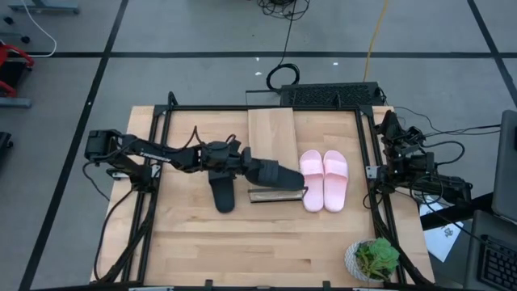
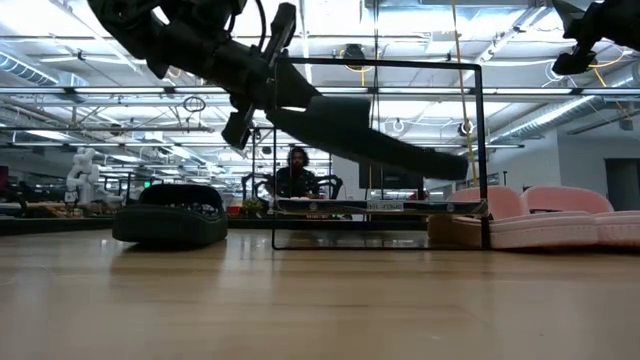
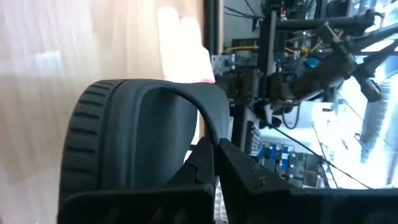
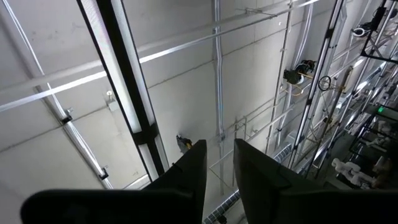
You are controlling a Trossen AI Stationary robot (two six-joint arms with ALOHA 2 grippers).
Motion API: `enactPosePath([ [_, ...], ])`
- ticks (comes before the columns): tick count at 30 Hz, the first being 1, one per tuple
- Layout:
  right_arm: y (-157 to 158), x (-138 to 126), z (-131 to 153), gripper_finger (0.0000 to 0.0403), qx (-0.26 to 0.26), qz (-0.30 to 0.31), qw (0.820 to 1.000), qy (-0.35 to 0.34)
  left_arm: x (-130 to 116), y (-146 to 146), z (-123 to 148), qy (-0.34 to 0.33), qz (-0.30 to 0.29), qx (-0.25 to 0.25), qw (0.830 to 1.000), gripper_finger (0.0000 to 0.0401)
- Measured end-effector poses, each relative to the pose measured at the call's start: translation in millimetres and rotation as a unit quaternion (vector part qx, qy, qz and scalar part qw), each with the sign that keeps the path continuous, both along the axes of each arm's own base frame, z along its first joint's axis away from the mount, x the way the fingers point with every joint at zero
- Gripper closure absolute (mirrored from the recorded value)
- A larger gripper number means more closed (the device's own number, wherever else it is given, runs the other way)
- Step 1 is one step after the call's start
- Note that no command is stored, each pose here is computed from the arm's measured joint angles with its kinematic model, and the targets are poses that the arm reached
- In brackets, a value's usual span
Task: Pick and place slides into the shelf
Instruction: Put the left black slide on the shelf
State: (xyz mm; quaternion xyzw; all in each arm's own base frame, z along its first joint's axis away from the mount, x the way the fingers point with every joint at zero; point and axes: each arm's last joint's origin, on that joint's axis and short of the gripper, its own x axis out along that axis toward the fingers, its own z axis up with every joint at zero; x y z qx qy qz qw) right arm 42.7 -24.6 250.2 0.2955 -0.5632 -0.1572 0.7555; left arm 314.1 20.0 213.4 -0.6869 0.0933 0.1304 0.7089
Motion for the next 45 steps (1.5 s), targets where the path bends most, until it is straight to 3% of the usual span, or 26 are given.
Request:
enactPosePath([
  [9, -0.4, -0.2, -0.2, 0.033, 0.003, -0.012, 1.0, 0.005, 2.0, -9.0, -1.9, -0.001, 0.02, 0.006, 1.0, 0.0401],
  [23, -0.8, 0.3, -0.7, 0.033, 0.009, -0.014, 1.0, 0.007, 22.2, -20.0, -33.1, -0.018, 0.006, -0.03, 0.999, 0.0401],
  [35, -0.8, 0.3, -0.8, 0.033, 0.009, -0.014, 1.0, 0.007, 13.1, -42.8, -34.0, 0.038, -0.001, -0.031, 0.999, 0.0401],
  [45, -0.8, 0.3, -0.8, 0.033, 0.016, 0.0, 1.0, -0.004, 10.4, -43.1, -39.8, 0.071, 0.001, -0.03, 0.997, 0.0401],
])
